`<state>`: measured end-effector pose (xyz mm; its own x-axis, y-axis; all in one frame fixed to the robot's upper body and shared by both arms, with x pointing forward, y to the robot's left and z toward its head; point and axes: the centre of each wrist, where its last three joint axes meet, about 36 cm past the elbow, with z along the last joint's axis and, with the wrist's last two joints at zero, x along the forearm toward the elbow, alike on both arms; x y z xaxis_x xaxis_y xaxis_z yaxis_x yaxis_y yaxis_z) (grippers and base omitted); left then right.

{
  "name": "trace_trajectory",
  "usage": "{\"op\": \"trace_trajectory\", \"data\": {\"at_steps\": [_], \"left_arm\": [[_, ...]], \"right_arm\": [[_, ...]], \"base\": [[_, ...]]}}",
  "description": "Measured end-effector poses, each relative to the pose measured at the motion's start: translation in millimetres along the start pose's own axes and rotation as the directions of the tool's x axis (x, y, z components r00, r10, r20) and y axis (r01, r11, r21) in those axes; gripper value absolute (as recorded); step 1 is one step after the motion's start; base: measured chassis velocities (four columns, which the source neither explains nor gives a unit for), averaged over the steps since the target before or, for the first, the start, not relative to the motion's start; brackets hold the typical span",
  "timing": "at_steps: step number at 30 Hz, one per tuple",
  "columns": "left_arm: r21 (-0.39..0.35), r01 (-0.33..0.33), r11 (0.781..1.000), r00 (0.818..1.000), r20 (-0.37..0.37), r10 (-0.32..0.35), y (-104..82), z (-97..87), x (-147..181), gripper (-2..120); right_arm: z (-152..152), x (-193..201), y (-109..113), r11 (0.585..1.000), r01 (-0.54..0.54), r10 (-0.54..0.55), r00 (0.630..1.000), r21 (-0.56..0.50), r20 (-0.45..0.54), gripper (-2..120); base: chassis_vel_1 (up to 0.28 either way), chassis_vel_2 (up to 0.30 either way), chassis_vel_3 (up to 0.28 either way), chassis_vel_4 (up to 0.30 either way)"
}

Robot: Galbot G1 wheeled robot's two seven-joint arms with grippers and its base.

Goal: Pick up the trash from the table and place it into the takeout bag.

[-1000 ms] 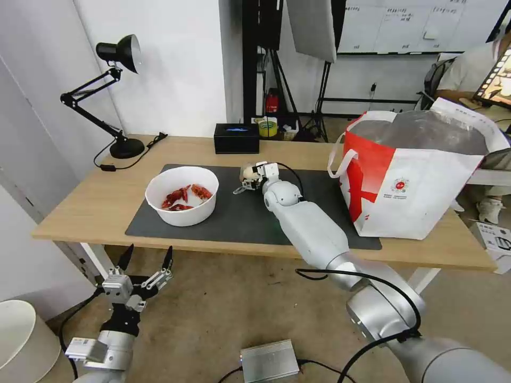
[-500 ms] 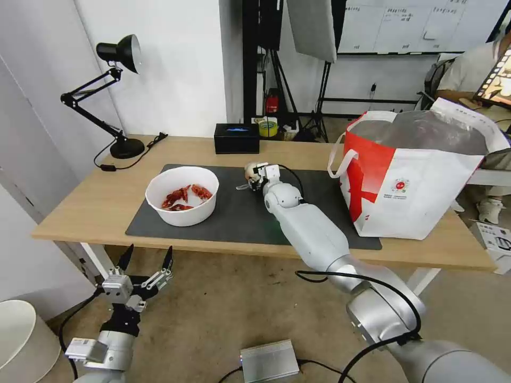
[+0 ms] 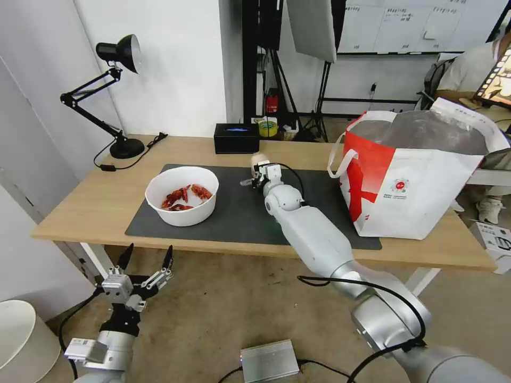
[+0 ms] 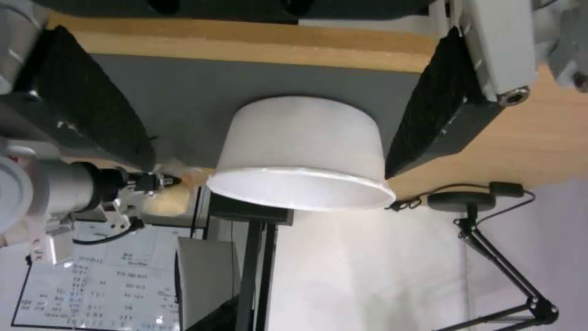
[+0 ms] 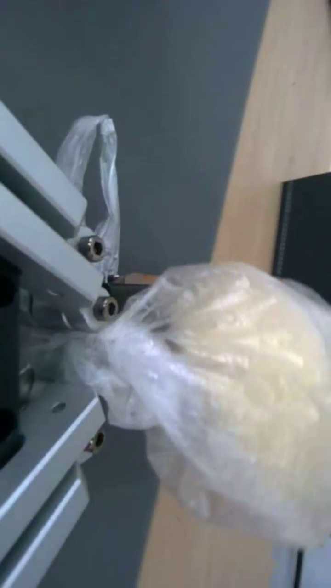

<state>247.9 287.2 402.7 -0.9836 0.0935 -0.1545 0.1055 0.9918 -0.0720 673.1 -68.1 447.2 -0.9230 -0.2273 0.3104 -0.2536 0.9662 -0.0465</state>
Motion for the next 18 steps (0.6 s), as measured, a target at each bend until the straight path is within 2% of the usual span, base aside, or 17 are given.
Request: {"op": "trace_trajectory", "data": {"at_steps": [6,13,18], "left_arm": [[-0.001,-0.002,1.0,1.0,0.004,0.002,-0.6,-2.2,0,100],[-0.002,0.001,1.0,1.0,0.017,-0.001,-0.2,-6.7,-1,100],[-0.002,0.003,1.0,1.0,0.018,-0.003,0.0,-6.9,-1,100]], "right_arm": [[-9,17,-3,1.0,-0.002,0.002,0.999,0.006,0.052,0],[-23,60,-20,0.999,-0.006,-0.001,0.986,0.046,0.165,0],[-28,77,-26,0.999,0.005,-0.016,0.977,0.053,0.211,0]], "base": [[0.0,0.0,0.0,0.0],[0.0,0.0,0.0,0.0],[0.0,0.0,0.0,0.0]]}}
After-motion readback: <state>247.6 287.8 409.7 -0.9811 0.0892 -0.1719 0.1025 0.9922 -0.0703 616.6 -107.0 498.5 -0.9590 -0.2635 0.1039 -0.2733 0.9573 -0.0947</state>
